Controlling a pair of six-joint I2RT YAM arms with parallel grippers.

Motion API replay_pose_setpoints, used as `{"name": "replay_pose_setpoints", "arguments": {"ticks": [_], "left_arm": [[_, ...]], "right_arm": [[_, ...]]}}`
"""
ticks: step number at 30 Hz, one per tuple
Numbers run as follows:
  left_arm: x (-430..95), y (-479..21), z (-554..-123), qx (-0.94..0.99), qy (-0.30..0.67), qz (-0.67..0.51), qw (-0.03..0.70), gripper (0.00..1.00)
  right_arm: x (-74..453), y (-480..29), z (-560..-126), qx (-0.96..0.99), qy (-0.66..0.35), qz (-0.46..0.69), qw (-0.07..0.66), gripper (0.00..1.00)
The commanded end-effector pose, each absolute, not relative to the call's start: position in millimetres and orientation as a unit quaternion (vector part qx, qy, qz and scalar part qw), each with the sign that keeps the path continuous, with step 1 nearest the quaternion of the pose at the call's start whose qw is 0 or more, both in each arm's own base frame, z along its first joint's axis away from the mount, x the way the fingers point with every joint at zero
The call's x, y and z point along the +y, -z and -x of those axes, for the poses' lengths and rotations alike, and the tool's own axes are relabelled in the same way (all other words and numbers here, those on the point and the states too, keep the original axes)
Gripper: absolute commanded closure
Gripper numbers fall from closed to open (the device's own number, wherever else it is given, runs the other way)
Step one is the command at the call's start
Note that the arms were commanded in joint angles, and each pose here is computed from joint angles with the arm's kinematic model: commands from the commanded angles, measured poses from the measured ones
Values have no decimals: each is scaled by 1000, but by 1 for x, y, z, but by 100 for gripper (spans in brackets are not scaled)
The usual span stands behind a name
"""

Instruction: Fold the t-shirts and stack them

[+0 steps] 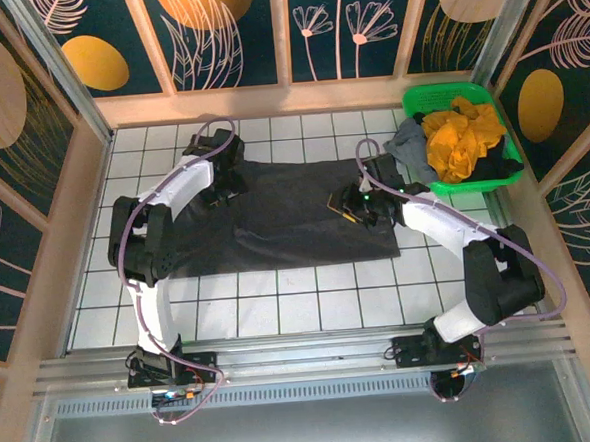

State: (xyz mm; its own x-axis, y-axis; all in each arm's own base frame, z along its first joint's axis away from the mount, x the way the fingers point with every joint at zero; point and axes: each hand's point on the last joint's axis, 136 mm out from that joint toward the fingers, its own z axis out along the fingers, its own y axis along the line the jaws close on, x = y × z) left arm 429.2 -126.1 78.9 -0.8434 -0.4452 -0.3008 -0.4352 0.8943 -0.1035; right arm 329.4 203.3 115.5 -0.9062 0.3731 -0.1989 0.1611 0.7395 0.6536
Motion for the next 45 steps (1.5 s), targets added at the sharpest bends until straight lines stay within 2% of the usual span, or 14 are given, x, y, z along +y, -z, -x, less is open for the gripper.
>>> {"name": "replay_pose_setpoints", "arguments": {"ticks": [1,6,8,13,18,21,27,33,36,39,43,45], "left_arm": [[-95,-123,-414,945,-4,252,207,38],[-53,-90,-362,912,92,362,169,66],[-41,-71,-347,900,109,394,151,71],[-5,-20,-310,877,88,459,107,72],[40,2,-265,831,39,546,101,72],[48,5,-245,810,34,577,98,72],[45,4,-210,784,27,613,95,72],[45,1,-182,769,16,632,96,72],[50,-12,-189,772,11,625,113,71],[61,-52,-227,784,21,598,164,67],[71,-112,-306,805,52,540,241,63],[63,-128,-350,828,69,496,251,60]], "right_arm": [[169,-103,-322,923,-290,-189,168,52],[131,-74,-310,928,-246,-229,160,56],[119,-62,-307,934,-222,-237,151,59],[100,-34,-301,945,-171,-252,122,62],[84,0,-273,953,-108,-275,62,63],[72,16,-245,954,-66,-291,20,65],[61,15,-205,955,-35,-295,-6,66],[70,6,-167,949,-71,-304,-37,66],[76,-9,-172,947,-97,-305,-20,66],[83,-43,-210,947,-132,-290,49,64],[98,-91,-279,942,-172,-250,141,58],[105,-106,-311,941,-177,-234,165,58]]}}
